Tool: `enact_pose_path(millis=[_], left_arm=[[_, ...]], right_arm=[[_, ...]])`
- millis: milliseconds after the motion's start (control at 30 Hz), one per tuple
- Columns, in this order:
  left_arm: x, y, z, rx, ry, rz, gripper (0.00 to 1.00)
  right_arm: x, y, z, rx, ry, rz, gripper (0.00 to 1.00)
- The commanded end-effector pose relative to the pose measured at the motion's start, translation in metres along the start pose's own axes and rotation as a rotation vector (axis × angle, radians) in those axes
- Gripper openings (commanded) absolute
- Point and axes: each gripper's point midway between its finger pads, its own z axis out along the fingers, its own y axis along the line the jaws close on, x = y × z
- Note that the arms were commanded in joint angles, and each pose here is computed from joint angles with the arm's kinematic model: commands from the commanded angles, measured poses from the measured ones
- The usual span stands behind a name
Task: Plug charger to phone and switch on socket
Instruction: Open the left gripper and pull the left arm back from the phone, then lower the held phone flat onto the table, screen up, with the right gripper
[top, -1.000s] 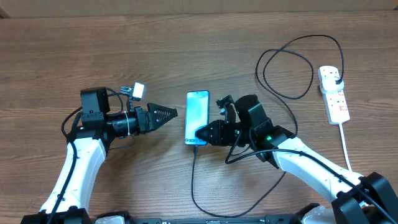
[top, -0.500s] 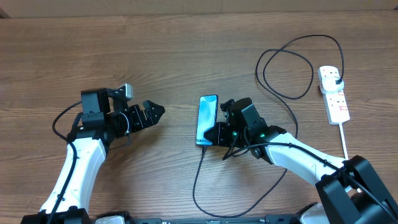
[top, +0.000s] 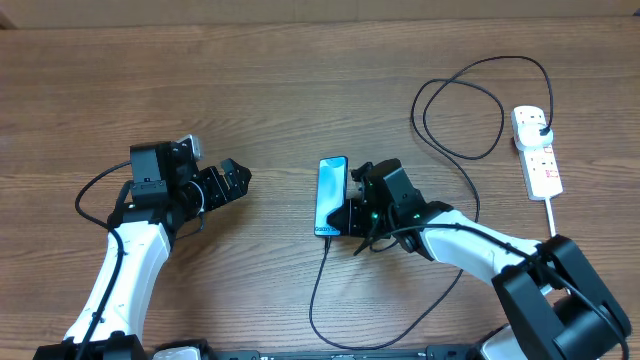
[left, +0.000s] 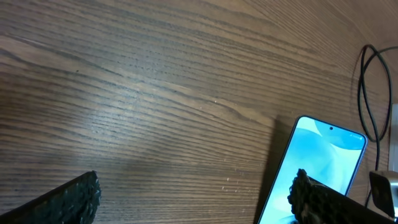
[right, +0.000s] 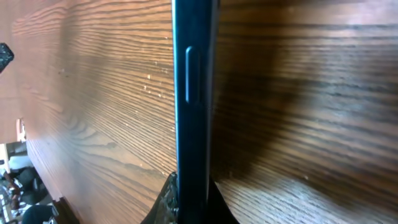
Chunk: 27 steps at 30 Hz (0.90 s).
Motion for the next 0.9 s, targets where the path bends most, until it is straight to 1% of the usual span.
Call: enact_pose_path(millis=[0,167,267,333,633,867], left_arm=[[-0.005,-0.002,-0.004,-0.005,-0.024,0.001,1.00],[-0.005,-0.002,-0.004,-0.005,-0.024,0.001,1.00],[-0.005,-0.002,-0.004,-0.005,-0.024,0.001,1.00],[-0.005,-0.002,-0.004,-0.005,-0.024,0.001,1.00],[-0.005,-0.002,-0.004,-0.005,-0.024,0.001,0.99],[-0.005,-0.002,-0.004,-0.005,-0.024,0.001,1.00]], right_arm=[[-0.008,0.011,0.003,-0.049,-0.006,-0.041,0.04],[-0.008,0.013,0.008,-0.074,0.000,-0.047,0.16],[-0.009,0.013,0.008,-0.073,-0.004,-0.048,0.17],[-0.010,0.013,0.008,-0.074,-0.007,-0.051,0.20],[-0.015,0.007,0.009,-0.035,-0.038,-0.048,0.25],[-0.021,-0.001,0.008,0.009,-0.074,-0.044,0.26]])
